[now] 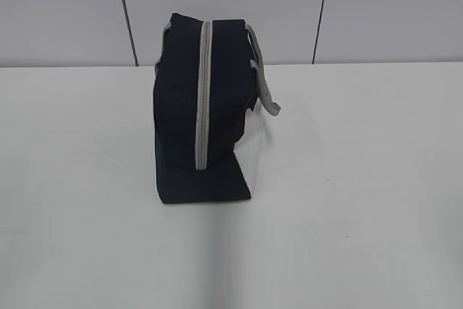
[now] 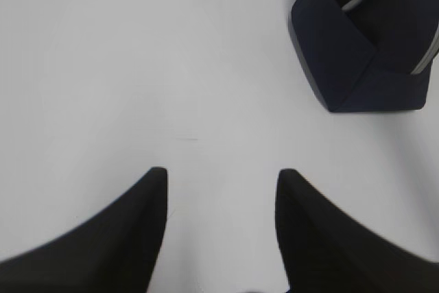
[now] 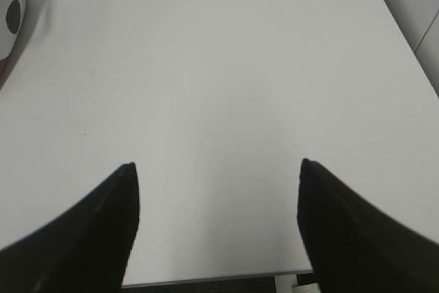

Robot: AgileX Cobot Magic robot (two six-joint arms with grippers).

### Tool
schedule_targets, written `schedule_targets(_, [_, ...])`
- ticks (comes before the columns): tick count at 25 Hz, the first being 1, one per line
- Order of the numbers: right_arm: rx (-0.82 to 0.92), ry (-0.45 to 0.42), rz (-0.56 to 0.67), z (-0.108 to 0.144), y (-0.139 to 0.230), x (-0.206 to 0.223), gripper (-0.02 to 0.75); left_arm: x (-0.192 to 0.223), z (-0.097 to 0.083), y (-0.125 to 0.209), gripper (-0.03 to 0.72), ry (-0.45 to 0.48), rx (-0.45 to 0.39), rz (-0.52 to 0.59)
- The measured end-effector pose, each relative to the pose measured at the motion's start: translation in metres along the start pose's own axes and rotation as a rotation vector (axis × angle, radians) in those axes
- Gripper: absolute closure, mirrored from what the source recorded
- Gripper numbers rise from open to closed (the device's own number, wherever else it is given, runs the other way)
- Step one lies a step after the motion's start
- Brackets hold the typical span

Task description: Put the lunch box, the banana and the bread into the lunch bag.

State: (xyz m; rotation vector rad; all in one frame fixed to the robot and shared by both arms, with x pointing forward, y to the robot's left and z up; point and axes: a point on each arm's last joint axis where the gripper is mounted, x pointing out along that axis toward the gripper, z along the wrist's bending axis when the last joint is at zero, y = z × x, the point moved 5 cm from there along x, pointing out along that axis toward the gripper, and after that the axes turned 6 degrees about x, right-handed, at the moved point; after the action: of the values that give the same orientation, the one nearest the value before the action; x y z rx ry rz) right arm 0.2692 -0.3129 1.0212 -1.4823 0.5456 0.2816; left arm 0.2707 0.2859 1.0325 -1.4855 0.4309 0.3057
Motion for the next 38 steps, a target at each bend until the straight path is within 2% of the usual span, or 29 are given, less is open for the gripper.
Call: schedule_targets(38, [-0.001, 0.002, -0.002, -0.0001, 0.0001, -0.0002, 0.206, 0.0, 0.0, 0.0, 0.318, 0.0, 0.0, 0.0])
